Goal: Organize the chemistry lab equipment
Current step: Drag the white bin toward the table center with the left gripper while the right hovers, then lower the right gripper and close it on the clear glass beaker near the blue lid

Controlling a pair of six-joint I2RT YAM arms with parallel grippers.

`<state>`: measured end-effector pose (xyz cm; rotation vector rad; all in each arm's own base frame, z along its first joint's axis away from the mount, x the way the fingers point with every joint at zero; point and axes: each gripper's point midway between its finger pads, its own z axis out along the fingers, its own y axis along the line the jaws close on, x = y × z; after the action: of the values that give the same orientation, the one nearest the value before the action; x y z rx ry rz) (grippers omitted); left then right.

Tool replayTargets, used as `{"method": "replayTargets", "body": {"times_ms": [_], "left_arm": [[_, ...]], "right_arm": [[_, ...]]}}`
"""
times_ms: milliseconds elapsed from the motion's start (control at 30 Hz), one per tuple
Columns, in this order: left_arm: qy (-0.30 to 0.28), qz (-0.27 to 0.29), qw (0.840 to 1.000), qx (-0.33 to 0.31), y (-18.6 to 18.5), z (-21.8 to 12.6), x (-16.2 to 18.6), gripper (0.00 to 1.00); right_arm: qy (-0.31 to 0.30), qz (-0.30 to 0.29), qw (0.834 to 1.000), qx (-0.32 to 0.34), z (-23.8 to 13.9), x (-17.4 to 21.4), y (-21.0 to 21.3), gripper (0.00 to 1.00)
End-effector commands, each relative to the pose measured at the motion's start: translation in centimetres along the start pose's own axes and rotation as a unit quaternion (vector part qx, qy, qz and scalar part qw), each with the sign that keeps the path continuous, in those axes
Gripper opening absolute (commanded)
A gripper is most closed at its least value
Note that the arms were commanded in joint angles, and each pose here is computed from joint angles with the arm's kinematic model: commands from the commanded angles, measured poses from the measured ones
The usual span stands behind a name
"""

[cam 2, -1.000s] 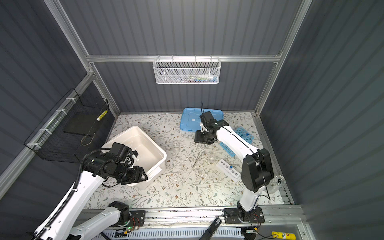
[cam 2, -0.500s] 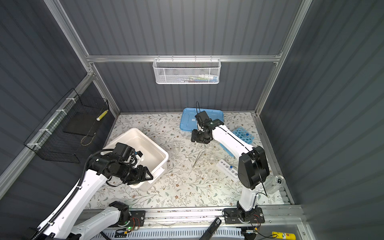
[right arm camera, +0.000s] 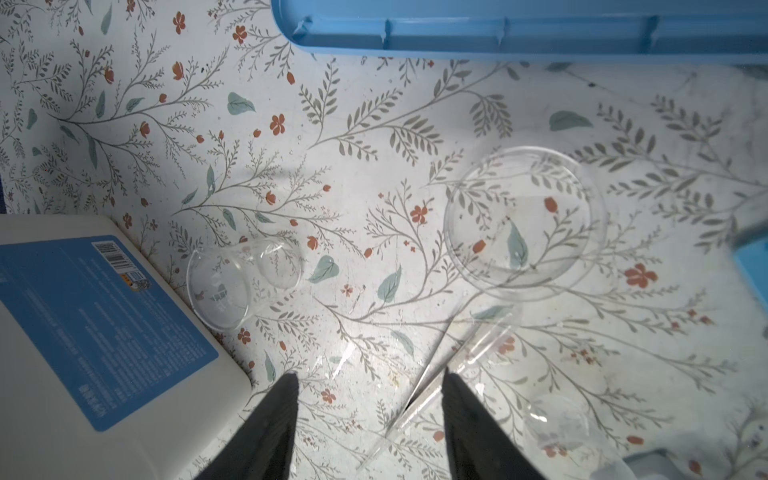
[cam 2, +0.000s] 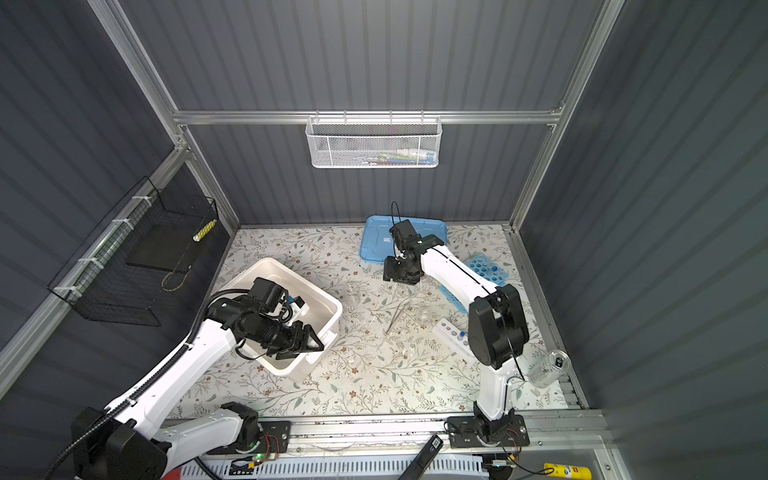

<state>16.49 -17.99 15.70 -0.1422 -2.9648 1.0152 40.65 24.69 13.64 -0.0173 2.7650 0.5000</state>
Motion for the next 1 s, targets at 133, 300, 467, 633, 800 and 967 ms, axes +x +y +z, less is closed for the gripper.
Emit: {"method": "replayTargets", "body": {"times_ms": [133, 300, 467, 633, 800, 967], "left_arm": [[-0.008, 0.007, 0.999, 0.050, -3.3, -0.2, -2.4, 0.66], [0.004, -0.014, 0.998, 0.059, -4.9, -0.2, -3.6, 0.66], [0.010, -0.025, 0.997, 0.066, -6.8, 0.0, -4.5, 0.66], [0.002, -0.039, 0.997, 0.066, -7.4, -0.5, -4.9, 0.67], [-0.003, -0.038, 0.997, 0.074, -7.8, -0.6, -5.2, 0.67], [-0.005, -0.032, 0.997, 0.063, -7.7, -0.7, -5.6, 0.67]], "right_arm": [[0.015, -0.008, 1.000, -0.022, 2.3, -1.8, 1.8, 0.54], [-0.003, -0.003, 0.999, -0.050, 1.9, -2.2, 3.2, 0.52], [0.018, 0.019, 0.997, -0.071, 1.3, -1.6, 4.2, 0.51], [0.042, 0.017, 0.997, -0.057, 1.4, -0.3, 4.6, 0.50], [0.056, 0.000, 0.997, -0.051, 1.8, 0.8, 4.6, 0.49], [0.056, -0.020, 0.998, -0.029, 2.9, 0.9, 4.8, 0.48]]}}
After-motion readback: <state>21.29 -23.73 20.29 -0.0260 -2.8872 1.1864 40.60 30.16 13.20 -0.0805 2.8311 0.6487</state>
